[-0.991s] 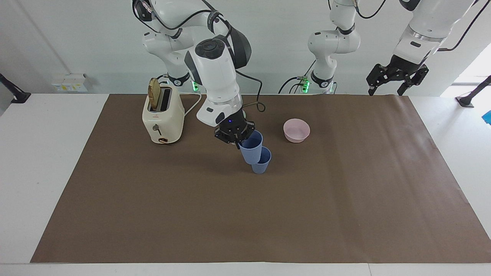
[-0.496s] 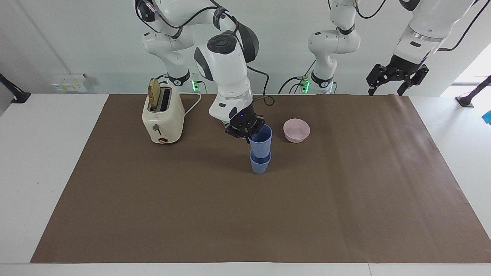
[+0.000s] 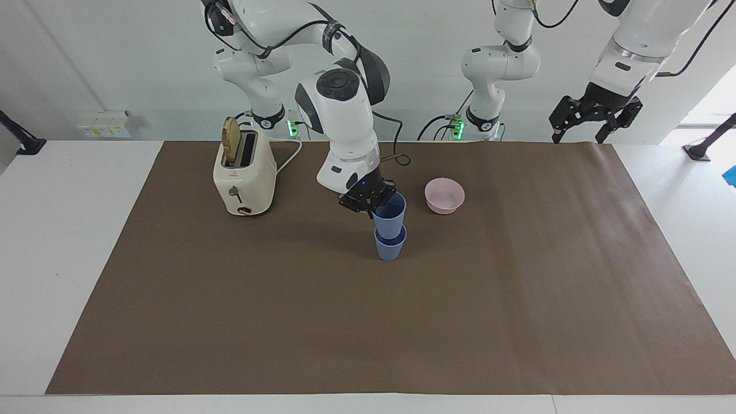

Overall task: Stack blue cups with both arms
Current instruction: 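Lower the held cup into the placed cup and open the right gripper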

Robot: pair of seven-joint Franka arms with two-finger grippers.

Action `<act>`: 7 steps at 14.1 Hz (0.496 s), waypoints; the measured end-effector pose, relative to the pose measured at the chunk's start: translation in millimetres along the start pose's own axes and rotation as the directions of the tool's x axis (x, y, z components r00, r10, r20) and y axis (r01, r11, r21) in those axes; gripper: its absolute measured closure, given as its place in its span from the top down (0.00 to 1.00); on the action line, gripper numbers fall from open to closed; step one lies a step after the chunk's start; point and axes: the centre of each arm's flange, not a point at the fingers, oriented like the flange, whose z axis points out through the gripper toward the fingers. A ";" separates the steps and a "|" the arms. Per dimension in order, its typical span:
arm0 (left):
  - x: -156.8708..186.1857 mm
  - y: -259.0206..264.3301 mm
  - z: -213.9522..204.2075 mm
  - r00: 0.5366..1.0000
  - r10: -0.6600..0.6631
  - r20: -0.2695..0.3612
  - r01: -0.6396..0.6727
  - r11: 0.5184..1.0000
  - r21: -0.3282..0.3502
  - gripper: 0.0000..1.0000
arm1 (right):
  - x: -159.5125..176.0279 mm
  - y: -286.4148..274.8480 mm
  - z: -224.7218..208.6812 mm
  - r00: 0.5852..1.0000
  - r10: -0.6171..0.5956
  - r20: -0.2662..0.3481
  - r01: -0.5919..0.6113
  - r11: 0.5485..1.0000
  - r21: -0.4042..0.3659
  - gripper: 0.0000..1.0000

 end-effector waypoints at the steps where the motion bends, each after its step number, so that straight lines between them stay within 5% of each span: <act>1: 0.0 0.0 0.0 1.000 0.000 0.000 0.000 1.000 0.000 1.00 | -1.0 -0.4 3.6 1.000 -0.005 0.006 0.005 1.000 -0.002 0.05; 7: 0.0 0.0 0.0 1.000 0.000 0.000 0.000 1.000 0.000 1.00 | -3.6 1.3 19.0 0.999 -0.032 0.030 0.032 0.999 -0.009 0.05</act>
